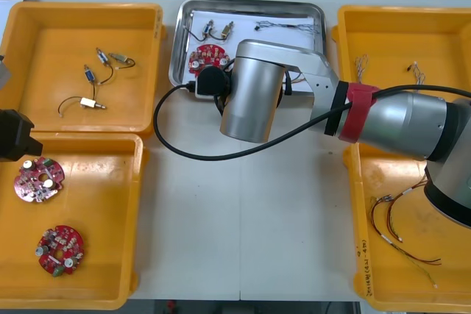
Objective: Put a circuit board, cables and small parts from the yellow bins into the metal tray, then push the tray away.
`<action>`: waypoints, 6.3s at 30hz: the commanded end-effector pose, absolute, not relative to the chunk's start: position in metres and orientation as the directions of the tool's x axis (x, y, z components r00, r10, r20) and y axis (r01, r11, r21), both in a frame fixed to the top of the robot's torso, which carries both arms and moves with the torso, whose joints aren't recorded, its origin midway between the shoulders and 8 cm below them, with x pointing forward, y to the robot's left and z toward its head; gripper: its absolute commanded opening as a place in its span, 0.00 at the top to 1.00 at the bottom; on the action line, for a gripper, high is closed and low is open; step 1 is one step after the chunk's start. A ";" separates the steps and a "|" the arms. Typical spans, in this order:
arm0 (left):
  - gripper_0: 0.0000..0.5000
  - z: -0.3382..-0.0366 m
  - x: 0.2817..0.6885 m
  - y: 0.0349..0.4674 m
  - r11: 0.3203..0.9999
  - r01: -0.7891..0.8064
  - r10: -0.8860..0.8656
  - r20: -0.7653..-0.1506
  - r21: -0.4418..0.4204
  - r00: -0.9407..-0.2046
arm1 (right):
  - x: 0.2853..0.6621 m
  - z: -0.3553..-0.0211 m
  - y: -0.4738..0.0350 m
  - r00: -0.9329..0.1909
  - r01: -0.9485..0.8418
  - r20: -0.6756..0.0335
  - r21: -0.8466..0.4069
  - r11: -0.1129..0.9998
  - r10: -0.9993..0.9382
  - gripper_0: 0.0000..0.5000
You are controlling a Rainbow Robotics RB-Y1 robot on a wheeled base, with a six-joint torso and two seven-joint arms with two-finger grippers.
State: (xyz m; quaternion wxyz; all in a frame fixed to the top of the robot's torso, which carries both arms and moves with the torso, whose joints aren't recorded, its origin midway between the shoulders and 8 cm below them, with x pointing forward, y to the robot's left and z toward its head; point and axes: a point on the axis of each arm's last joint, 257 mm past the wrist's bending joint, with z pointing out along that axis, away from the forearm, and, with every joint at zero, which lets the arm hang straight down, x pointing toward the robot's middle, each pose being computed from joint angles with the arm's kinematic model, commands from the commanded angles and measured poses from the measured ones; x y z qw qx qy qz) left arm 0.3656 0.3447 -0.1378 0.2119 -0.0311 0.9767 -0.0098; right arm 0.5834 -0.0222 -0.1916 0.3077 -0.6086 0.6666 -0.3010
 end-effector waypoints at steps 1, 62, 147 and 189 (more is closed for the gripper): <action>0.00 -0.128 0.362 0.363 0.999 -0.011 0.010 -0.426 0.047 -0.904 | 0.598 -0.148 0.012 -0.009 -0.589 -0.091 -0.804 0.079 -0.996 1.00; 0.00 -0.128 0.362 0.363 0.999 -0.011 0.010 -0.426 0.047 -0.904 | 0.493 -0.111 -0.058 -0.417 -0.669 -0.335 -0.516 0.535 -0.845 0.00; 0.00 -0.128 0.362 0.363 0.999 -0.011 0.010 -0.426 0.047 -0.904 | 0.364 -0.151 -0.381 -0.851 -0.022 -0.524 -0.049 0.999 -0.044 0.00; 0.00 -0.128 0.362 0.363 0.999 -0.011 0.010 -0.426 0.047 -0.904 | 0.364 -0.152 -0.381 -0.852 -0.019 -0.522 -0.045 0.999 -0.040 0.00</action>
